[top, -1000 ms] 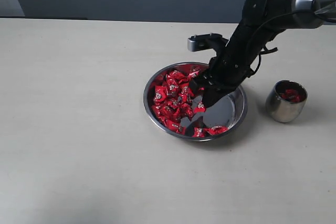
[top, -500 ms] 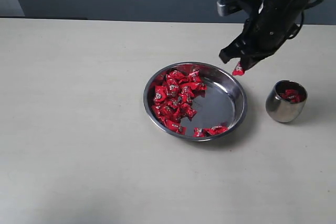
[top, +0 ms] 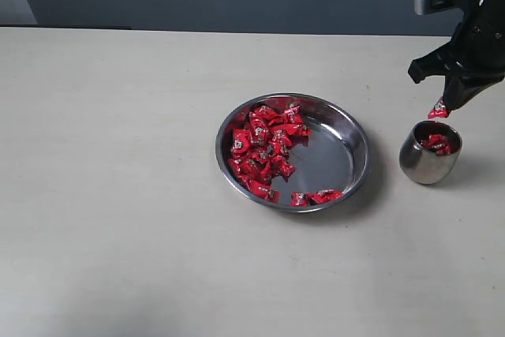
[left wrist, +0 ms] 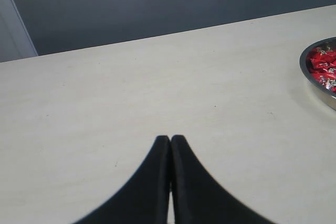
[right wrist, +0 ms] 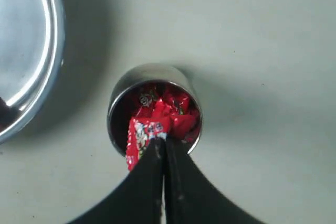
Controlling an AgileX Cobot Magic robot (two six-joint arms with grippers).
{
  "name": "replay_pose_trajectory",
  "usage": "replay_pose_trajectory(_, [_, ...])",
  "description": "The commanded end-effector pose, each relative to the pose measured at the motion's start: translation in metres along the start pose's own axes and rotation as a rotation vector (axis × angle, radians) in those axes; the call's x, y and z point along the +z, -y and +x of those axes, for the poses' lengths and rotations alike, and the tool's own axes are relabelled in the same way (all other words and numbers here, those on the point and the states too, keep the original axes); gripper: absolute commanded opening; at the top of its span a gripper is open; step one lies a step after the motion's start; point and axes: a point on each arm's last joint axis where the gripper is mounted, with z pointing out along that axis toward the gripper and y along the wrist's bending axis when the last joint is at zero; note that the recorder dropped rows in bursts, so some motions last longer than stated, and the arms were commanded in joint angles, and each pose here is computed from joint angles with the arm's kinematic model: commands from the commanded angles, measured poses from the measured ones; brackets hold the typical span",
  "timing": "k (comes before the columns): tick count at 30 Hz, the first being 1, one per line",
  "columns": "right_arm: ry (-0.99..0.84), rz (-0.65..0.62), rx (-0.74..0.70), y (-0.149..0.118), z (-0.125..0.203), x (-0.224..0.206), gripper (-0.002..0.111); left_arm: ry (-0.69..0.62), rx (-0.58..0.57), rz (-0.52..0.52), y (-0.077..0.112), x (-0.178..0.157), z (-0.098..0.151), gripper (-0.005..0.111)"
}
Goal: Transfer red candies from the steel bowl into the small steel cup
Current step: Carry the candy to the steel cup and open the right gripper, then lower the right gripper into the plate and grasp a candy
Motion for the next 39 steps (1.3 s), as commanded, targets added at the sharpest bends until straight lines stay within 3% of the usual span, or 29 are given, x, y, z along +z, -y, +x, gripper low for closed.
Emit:
replay_pose_trajectory(1, [-0.009,0.010,0.003,0.003,0.003,-0.003,-0.001,0.011,-0.002,0.010,0.001,0.000,-0.001,0.000])
replay_pose_trajectory(8, [-0.008,0.038,-0.010,0.005,0.003,-0.003,-0.001,0.011,-0.002,0.010,0.001,0.000,-0.001,0.000])
replay_pose_trajectory(13, [-0.001,0.043,-0.010,0.006,0.002,-0.003,0.026,0.011,-0.002,0.010,0.001,0.000,-0.001,0.000])
replay_pose_trajectory(22, [0.057,-0.007,0.017,0.001,-0.003,-0.003,0.026,0.011,-0.002,0.010,0.001,0.000,-0.001,0.000])
replay_pose_trajectory(29, [0.150,-0.248,-0.088,-0.039,-0.014,-0.007,0.026,0.011,-0.002,0.010,0.001,0.000,-0.001,0.000])
replay_pose_trajectory(39, [0.190,-0.270,-0.237,-0.097,-0.026,0.004,0.034,0.011,-0.002,0.010,0.001,0.000,-0.001,0.000])
